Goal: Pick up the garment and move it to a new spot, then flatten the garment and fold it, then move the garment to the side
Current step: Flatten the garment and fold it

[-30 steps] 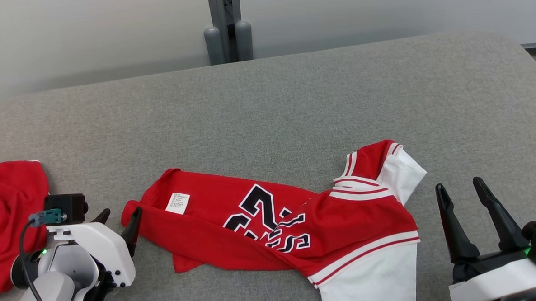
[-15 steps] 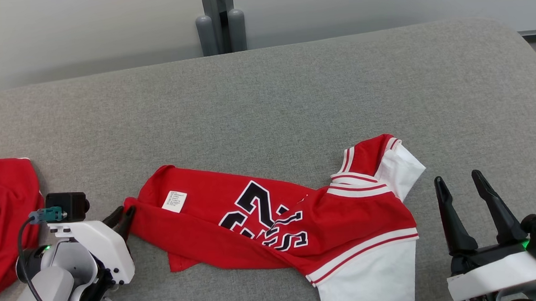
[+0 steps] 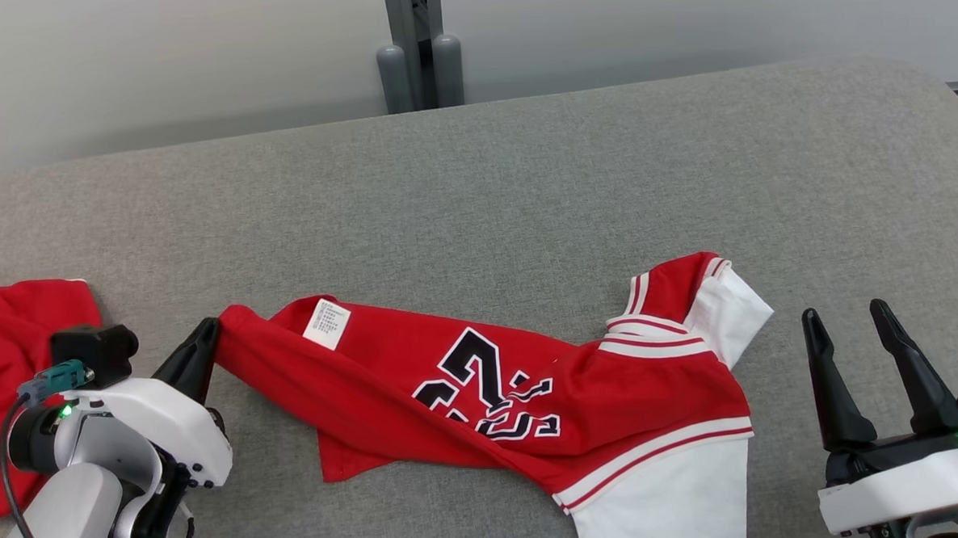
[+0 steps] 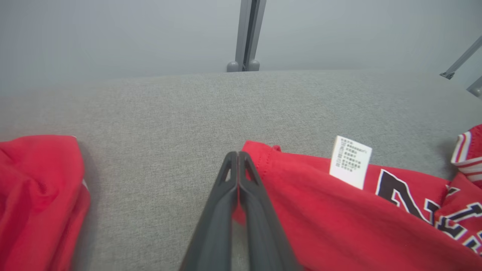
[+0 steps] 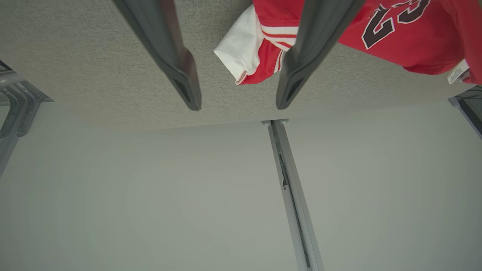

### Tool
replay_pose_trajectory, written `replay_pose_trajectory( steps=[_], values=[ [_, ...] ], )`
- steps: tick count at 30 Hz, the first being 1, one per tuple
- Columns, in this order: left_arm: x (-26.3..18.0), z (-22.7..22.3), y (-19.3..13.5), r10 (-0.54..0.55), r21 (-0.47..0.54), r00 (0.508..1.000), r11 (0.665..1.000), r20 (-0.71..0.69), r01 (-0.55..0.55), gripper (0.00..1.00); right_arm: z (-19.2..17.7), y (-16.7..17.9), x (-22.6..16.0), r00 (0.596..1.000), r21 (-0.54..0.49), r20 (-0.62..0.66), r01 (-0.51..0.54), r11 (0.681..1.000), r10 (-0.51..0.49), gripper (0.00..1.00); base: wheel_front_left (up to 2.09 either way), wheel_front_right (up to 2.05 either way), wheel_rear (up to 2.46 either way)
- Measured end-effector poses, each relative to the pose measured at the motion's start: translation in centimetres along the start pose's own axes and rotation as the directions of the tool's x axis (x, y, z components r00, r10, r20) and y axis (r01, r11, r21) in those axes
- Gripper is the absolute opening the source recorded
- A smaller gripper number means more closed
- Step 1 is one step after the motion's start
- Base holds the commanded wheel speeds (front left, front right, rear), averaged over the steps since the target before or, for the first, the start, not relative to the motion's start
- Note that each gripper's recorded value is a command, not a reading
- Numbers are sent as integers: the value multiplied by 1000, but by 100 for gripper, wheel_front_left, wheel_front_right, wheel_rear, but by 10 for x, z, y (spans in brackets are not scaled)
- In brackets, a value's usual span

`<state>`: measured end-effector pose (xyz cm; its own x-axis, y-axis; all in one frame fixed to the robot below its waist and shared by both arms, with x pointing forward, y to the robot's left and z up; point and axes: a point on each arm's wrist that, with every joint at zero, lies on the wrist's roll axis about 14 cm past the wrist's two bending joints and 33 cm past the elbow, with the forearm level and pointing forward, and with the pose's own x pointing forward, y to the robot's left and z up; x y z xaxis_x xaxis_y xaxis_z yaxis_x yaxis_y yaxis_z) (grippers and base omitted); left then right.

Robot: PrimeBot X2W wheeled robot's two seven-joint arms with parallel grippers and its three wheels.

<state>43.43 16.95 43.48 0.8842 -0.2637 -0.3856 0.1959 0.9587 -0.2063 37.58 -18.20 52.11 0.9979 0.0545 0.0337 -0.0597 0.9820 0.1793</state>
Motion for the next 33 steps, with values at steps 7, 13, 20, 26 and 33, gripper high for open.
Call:
replay_pose_trajectory(
  steps=[7,13,20,26,33],
  values=[
    [-34,0,-11,14,-21,996,1000,90,-12,0,6,3,3,1000,-5,20,-13,1000,13,100,0,0,0],
    [-71,-64,-22,34,-84,998,996,-50,-38,0,4,7,5,1000,-4,11,-25,1000,25,100,0,0,0],
    [-93,-108,-15,78,-109,985,989,-155,-95,0,5,14,10,999,-4,6,-49,999,49,100,0,0,0],
    [-95,-108,7,177,-110,978,976,-113,-190,100,4,16,12,998,-5,-3,-55,998,55,100,0,0,0],
    [-91,-58,18,250,-148,963,961,96,-234,100,11,11,12,999,-11,18,-42,999,42,100,0,0,0]
  ],
)
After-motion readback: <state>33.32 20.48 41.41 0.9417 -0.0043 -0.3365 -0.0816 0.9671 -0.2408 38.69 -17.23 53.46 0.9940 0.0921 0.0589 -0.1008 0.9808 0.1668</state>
